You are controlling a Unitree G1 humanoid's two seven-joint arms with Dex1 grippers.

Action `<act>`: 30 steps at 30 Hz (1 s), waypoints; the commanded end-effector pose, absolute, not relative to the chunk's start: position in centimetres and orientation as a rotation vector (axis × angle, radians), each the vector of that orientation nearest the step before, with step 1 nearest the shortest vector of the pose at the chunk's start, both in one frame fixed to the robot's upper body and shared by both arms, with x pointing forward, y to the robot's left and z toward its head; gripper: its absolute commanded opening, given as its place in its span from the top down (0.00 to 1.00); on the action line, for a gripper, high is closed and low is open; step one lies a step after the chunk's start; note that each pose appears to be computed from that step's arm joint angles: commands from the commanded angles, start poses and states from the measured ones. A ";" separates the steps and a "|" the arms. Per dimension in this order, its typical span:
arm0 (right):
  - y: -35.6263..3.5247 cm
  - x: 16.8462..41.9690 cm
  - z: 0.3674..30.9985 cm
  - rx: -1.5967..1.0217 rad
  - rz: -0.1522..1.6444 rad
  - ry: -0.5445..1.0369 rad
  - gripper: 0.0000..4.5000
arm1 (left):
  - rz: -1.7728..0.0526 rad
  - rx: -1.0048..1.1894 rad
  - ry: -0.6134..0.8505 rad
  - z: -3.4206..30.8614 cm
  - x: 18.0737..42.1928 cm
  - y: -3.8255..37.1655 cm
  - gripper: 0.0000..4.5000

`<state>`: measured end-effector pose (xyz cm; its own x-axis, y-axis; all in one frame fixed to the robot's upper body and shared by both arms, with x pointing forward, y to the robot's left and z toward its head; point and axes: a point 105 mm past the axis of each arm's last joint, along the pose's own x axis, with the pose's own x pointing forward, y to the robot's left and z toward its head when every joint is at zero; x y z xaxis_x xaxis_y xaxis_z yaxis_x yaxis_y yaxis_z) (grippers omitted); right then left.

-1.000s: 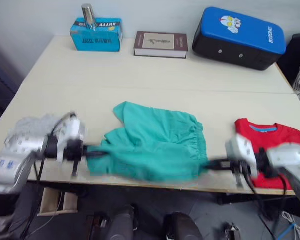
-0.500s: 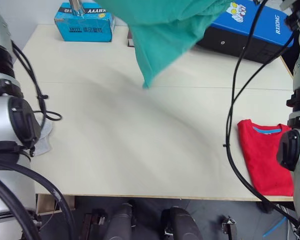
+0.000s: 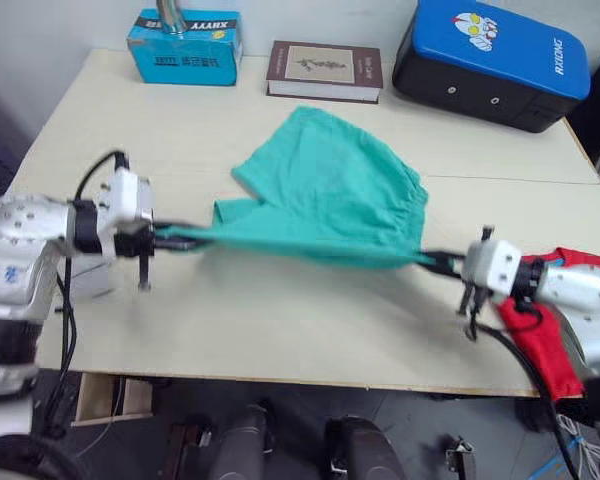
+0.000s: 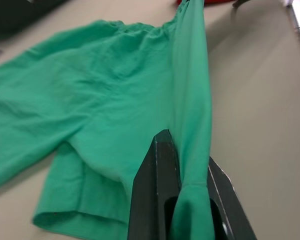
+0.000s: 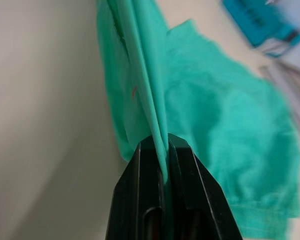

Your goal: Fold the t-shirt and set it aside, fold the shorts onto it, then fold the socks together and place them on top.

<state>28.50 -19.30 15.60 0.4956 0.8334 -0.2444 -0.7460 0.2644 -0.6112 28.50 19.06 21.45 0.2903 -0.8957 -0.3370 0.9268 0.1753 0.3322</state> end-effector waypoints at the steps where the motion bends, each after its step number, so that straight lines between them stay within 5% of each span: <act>1: -21.2 26.6 14.6 -0.762 1.086 -0.081 1.00 | -1.362 0.467 0.255 18.8 25.1 18.2 0.99; 8: -22.6 23.6 12.0 -0.741 1.115 0.015 1.00 | -1.454 0.307 0.592 16.0 20.0 18.5 0.99; 11: -22.3 22.1 11.2 -0.683 1.129 0.060 1.00 | -1.462 0.317 0.601 16.9 20.2 18.8 0.99; 19: -21.4 22.6 12.8 -0.391 0.935 0.047 1.00 | -1.342 0.578 0.087 24.9 31.0 16.7 0.99; 24: -21.8 25.3 15.5 -0.251 0.721 -0.030 1.00 | -1.115 0.742 -0.184 30.6 39.4 13.8 0.99; 30: -22.7 28.7 16.3 -0.235 0.494 -0.059 1.00 | -0.856 0.831 -0.312 32.8 43.7 11.0 0.99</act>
<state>28.23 -21.43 17.08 0.8315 0.5548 0.0292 -0.5323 0.8106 -0.2439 42.79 9.26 30.96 0.5285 -0.8325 -0.1661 0.6532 0.2738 0.7059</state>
